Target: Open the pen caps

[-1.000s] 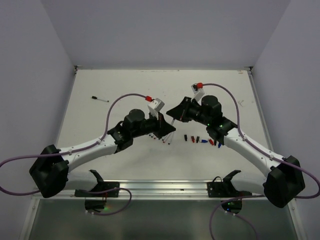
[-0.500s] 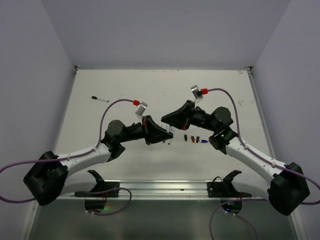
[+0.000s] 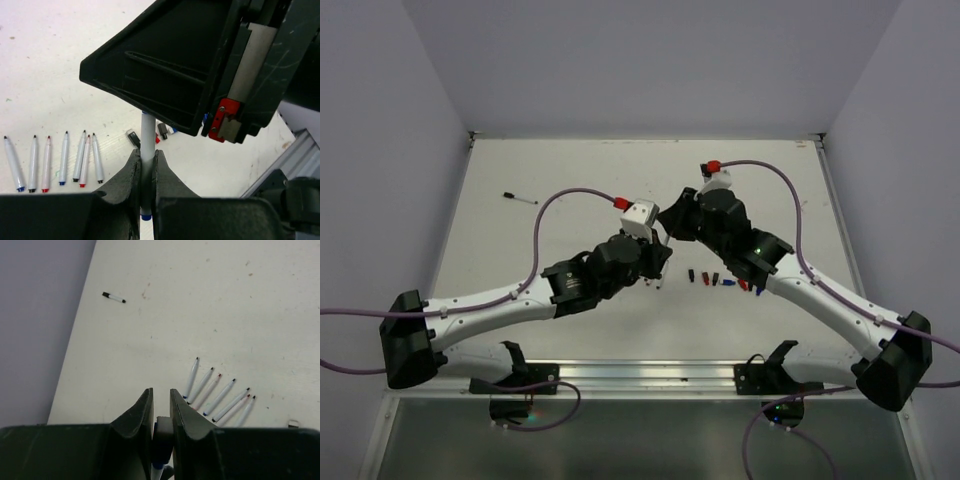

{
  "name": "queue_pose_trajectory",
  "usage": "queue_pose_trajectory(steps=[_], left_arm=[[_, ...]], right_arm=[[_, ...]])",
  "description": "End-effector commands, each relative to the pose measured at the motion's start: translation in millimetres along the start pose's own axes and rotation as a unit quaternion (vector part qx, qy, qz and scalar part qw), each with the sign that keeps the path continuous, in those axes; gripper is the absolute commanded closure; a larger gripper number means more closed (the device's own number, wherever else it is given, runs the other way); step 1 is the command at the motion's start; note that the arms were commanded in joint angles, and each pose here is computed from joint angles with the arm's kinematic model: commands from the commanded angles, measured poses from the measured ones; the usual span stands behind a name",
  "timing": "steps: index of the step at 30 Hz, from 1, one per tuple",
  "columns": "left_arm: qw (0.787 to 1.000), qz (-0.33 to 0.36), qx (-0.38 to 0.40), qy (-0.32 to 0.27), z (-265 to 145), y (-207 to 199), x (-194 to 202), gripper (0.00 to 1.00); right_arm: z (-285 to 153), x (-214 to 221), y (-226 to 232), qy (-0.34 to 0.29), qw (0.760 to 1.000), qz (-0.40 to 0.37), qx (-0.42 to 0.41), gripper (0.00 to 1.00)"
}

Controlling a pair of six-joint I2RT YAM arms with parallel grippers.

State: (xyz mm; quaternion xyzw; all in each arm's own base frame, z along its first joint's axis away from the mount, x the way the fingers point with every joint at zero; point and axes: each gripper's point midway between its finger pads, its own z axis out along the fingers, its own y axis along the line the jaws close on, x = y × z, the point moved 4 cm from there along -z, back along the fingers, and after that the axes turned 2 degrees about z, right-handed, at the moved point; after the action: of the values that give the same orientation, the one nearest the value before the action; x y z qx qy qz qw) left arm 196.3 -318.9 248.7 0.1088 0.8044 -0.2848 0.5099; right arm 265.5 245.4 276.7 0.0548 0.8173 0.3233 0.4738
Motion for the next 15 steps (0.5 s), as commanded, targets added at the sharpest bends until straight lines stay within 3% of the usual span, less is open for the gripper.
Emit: queue_pose_trajectory(steps=[1,3,7,8,9,11,12,13,14,15], left_arm=[[0.993,0.038,0.102,-0.048,-24.2,-6.9,-25.7,1.00],[0.974,0.026,0.222,-0.050,-37.5,-31.1,-23.6,1.00],[0.954,0.004,0.298,-0.044,-44.1,-33.5,-28.0,1.00],[0.944,-0.001,0.325,-0.055,-48.8,-36.3,-28.1,1.00],[0.921,0.003,0.388,-0.041,-60.9,-44.4,-20.9,1.00],[0.891,-0.035,0.446,-0.081,-77.4,-41.1,-28.8,1.00],[0.864,-0.034,0.497,-0.076,-92.0,-44.0,-24.3,1.00],[0.853,-0.081,0.513,-0.064,-96.5,-39.9,-24.6,1.00],[0.827,-0.085,0.548,-0.098,-110.5,-38.4,-26.8,1.00],[0.805,-0.118,0.575,-0.081,-122.0,-38.7,-25.6,1.00]], right_arm=[[-9.2,-33.4,-63.0,-0.084,0.976,-0.073,0.189,1.00],[-4.9,-29.5,-60.9,-0.078,0.979,-0.069,0.177,1.00],[5.7,-18.9,-47.7,-0.059,0.991,-0.050,0.107,1.00],[7.2,-9.9,-35.6,-0.033,0.997,-0.040,0.051,1.00],[10.0,-21.9,-30.1,-0.053,0.998,-0.016,0.011,1.00],[8.2,-15.0,-31.0,-0.042,0.997,0.034,-0.056,1.00],[2.7,-35.3,-19.2,-0.068,0.987,0.051,-0.140,1.00],[-0.3,-26.9,-24.3,-0.061,0.980,0.086,-0.169,1.00],[-5.2,-33.5,-21.4,-0.075,0.972,0.095,-0.202,1.00],[-13.2,-52.0,-15.9,-0.113,0.959,0.093,-0.244,1.00]])
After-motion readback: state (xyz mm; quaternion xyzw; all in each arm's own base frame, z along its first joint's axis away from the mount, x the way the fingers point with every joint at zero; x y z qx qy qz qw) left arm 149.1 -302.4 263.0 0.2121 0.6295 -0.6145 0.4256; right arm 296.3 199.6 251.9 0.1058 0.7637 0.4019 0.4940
